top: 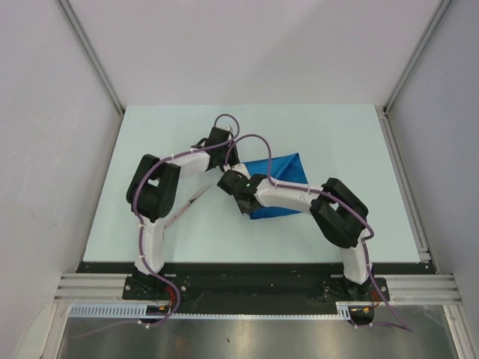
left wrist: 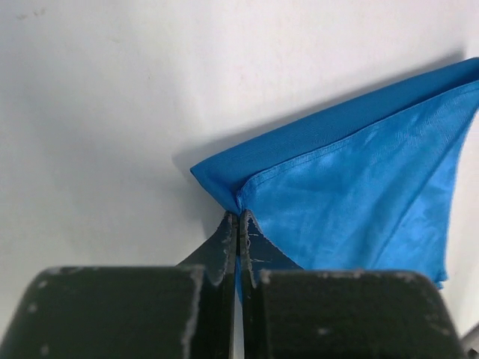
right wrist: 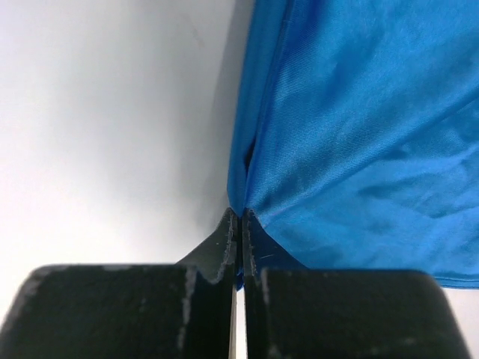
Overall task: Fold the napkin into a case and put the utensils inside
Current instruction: Pick up the upper triangle-folded napkin from the center of the board, then turn over the upper triangle folded napkin at the center of the board.
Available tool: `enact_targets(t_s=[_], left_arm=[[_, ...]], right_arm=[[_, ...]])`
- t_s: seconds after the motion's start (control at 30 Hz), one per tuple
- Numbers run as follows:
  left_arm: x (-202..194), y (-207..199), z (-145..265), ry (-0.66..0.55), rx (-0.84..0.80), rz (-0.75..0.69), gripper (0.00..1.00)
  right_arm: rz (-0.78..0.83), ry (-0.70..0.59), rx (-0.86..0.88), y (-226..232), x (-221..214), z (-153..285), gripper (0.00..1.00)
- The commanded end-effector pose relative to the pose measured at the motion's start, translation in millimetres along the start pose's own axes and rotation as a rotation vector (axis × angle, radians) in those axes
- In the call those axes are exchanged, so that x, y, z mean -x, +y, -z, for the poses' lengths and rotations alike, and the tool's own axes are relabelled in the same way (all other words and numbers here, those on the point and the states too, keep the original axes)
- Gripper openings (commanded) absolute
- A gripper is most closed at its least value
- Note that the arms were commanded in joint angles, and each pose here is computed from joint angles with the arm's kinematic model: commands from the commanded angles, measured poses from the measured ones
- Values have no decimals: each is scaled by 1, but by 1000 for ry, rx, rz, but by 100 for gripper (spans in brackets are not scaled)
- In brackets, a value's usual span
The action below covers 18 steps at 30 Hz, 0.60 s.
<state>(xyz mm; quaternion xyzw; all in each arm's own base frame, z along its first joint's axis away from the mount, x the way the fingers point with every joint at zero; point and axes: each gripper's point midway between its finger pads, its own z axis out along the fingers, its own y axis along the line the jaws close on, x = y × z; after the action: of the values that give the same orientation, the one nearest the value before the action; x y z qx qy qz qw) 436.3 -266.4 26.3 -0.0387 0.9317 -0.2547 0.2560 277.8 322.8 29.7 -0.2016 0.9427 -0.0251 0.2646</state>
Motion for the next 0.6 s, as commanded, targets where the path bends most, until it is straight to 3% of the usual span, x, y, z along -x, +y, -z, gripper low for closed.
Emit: enact_targets(t_s=[0.0, 0.27, 0.57], left_arm=[[35, -39, 49, -57, -121, 65, 0], [42, -32, 109, -105, -150, 145, 0], [75, 1, 241, -339, -106, 187, 0]], right_arm=[[-38, -81, 189, 18, 29, 55, 0], [-88, -117, 423, 61, 34, 103, 0], [-35, -193, 751, 158, 56, 185, 0]])
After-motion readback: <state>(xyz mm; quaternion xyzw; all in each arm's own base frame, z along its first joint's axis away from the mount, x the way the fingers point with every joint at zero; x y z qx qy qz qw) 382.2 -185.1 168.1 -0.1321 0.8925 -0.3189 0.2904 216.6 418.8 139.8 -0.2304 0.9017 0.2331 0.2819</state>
